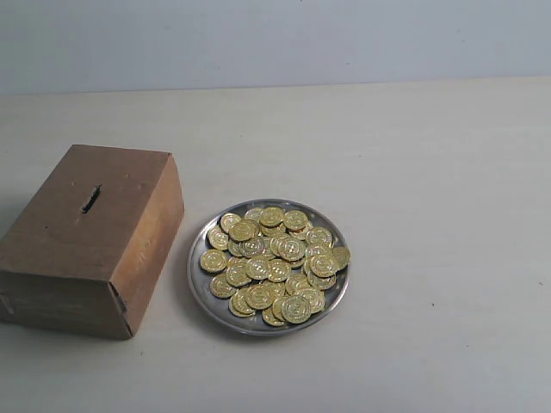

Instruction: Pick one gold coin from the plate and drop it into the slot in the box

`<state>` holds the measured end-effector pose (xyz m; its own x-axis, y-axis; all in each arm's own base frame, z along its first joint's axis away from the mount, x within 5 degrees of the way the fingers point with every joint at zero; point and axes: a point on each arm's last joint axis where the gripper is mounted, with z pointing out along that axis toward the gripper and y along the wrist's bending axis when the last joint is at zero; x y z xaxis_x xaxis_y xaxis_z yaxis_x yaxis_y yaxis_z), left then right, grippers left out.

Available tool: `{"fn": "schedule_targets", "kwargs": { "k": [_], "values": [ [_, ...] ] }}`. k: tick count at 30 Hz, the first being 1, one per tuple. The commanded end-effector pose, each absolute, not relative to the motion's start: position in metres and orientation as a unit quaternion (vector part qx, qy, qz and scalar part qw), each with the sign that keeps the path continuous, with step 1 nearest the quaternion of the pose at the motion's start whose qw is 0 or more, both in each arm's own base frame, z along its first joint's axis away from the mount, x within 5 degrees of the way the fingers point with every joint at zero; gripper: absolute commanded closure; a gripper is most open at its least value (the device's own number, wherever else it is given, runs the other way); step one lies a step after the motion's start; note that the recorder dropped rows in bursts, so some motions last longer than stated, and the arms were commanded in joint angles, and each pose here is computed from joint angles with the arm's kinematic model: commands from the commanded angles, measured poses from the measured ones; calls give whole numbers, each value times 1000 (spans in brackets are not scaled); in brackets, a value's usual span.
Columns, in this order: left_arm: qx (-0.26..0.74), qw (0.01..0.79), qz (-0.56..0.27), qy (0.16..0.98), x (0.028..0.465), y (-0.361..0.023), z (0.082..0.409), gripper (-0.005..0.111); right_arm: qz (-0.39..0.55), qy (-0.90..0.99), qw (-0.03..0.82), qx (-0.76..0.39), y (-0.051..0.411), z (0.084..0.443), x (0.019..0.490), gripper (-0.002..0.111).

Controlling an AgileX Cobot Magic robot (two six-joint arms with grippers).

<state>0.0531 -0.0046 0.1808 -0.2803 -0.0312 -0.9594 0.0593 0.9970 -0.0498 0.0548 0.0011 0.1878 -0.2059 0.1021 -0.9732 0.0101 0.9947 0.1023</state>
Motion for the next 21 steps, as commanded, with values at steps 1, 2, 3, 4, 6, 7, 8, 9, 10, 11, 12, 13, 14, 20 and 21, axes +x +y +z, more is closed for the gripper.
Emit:
{"fn": "schedule_targets", "kwargs": {
  "k": [1,2,3,4,6,7,8,9,10,11,12,13,14,20,21],
  "values": [
    [11,606,-40,794,53,-5,181,107,31,775,631,32,1,187,55,108],
    [11,606,-40,794,53,-5,181,107,29,775,631,30,1,187,55,108],
    [11,606,-40,794,53,-5,181,107,27,775,631,28,1,187,55,108],
    [11,606,-40,794,53,-5,181,107,28,775,631,27,1,187,55,108],
    [11,606,-40,794,53,-5,181,107,30,775,631,24,1,187,55,108],
    [11,606,-40,794,53,-5,181,107,31,775,631,23,2,187,55,108],
    [11,606,-40,794,53,-5,181,107,32,775,631,21,2,187,55,108],
    [11,606,-40,794,53,-5,181,107,32,775,631,19,2,187,55,108],
    [11,606,-40,794,53,-5,181,107,33,775,631,18,2,187,55,108],
    [11,606,-40,794,53,-5,181,107,33,775,631,18,2,187,55,108],
    [11,606,-40,794,53,-5,181,107,33,775,631,18,2,187,55,108],
    [11,606,-40,794,53,-5,181,107,33,775,631,18,2,187,55,108],
    [11,606,-40,794,53,-5,181,107,33,775,631,18,2,187,55,108],
    [11,606,-40,794,53,-5,181,107,33,775,631,18,2,187,55,108],
    [11,606,-40,794,53,-5,181,107,33,775,631,18,2,187,55,108]
  ]
}}
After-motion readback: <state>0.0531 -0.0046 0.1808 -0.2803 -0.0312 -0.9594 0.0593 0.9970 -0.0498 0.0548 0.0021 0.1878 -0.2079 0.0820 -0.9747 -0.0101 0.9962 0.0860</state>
